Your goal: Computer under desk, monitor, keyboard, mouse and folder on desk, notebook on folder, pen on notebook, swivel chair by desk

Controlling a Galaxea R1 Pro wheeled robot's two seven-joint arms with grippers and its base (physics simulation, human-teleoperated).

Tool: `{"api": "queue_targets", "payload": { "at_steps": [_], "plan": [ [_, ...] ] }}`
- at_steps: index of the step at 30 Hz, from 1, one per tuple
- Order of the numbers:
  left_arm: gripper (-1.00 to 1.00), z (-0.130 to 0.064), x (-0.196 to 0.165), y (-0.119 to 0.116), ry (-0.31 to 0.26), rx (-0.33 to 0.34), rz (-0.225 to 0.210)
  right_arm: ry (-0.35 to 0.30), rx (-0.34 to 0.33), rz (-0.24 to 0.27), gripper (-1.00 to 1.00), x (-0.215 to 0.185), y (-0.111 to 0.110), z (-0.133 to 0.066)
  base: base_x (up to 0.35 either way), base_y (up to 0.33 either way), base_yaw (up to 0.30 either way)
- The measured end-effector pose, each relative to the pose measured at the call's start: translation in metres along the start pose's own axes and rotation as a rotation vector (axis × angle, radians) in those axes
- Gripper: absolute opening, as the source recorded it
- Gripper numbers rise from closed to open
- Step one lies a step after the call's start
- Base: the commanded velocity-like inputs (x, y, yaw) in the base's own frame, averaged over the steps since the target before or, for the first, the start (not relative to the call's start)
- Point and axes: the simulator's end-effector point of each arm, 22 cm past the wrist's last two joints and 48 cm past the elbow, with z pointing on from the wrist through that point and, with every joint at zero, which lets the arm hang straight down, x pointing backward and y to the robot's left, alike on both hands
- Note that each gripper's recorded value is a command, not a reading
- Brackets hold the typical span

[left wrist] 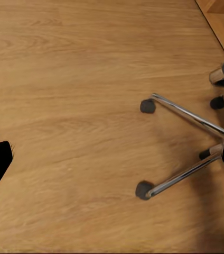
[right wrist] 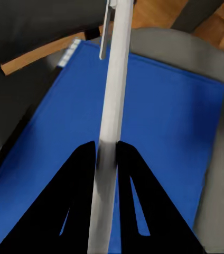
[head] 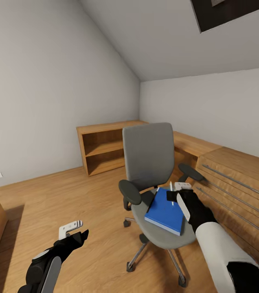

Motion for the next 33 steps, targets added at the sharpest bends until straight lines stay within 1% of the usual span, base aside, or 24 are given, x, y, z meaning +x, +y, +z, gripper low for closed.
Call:
{"api": "queue_targets", "payload": {
  "at_steps": [2,4,5,6,7,11,12,13,19,20,22,24,25,27,28,33],
  "plan": [
    [1.00,-0.002,-0.003,-0.001,0.000,0.000,0.000,-0.017,0.001,0.002,-1.00,-0.006,-0.002,-0.008,-0.326,0.000,0.000],
    [1.00,-0.004,-0.007,-0.003,0.001,0.000,0.001,-0.060,0.004,0.011,-1.00,-0.011,-0.007,-0.029,-0.338,0.000,0.000],
    [1.00,-0.005,-0.008,-0.004,0.001,0.000,0.002,-0.087,0.003,0.023,-1.00,-0.016,-0.010,-0.044,-0.341,0.000,0.000],
    [1.00,-0.006,-0.010,-0.005,0.002,0.001,0.003,-0.093,0.001,0.029,-1.00,-0.018,-0.010,-0.050,-0.342,0.000,0.000],
    [1.00,-0.007,-0.011,-0.005,0.002,-0.004,0.011,-0.097,-0.009,0.049,-1.00,-0.019,-0.012,-0.062,-0.342,-0.005,0.000],
    [1.00,-0.011,-0.019,-0.004,-0.001,-0.030,0.038,-0.088,-0.040,0.103,-1.00,-0.027,-0.014,-0.081,-0.340,-0.040,0.000],
    [1.00,-0.012,-0.020,-0.005,0.000,-0.036,0.048,-0.087,-0.052,0.129,-1.00,-0.031,-0.016,-0.087,-0.163,-0.034,0.000],
    [1.00,-0.013,-0.021,-0.007,0.000,-0.040,0.062,-0.090,-0.068,0.173,-1.00,-0.036,-0.021,-0.094,-0.130,-0.027,0.000],
    [1.00,-0.018,-0.027,-0.013,0.009,-0.041,0.074,-0.097,-0.078,0.206,-1.00,-0.051,-0.025,-0.106,-0.056,-0.012,-0.010],
    [1.00,-0.017,-0.021,-0.025,0.024,-0.028,0.099,-0.104,-0.049,0.262,-1.00,-0.050,-0.049,-0.110,-0.002,0.000,-0.097],
    [1.00,-0.019,-0.022,-0.029,0.029,-0.035,0.113,-0.105,-0.050,0.283,-1.00,-0.053,-0.053,-0.112,-0.001,0.000,-0.169],
    [1.00,-0.021,-0.023,-0.034,0.032,-0.038,0.123,-0.104,-0.047,0.294,-1.00,-0.056,-0.056,-0.114,0.000,0.000,-0.227],
    [1.00,-0.022,-0.022,-0.039,0.035,-0.042,0.138,-0.103,-0.036,0.319,-1.00,-0.056,-0.066,-0.115,0.000,0.000,-0.184],
    [1.00,-0.024,-0.025,-0.041,0.037,-0.043,0.141,-0.103,-0.034,0.332,-1.00,-0.059,-0.068,-0.117,0.000,0.000,-0.071],
    [1.00,-0.025,-0.022,-0.050,0.045,-0.027,0.156,-0.104,-0.033,0.339,-1.00,-0.060,-0.070,-0.118,0.000,0.000,-0.020],
    [1.00,-0.030,-0.026,-0.063,0.050,-0.009,0.175,-0.114,-0.029,0.346,-1.00,-0.072,-0.073,-0.126,0.000,0.000,-0.006]
  ]
}}
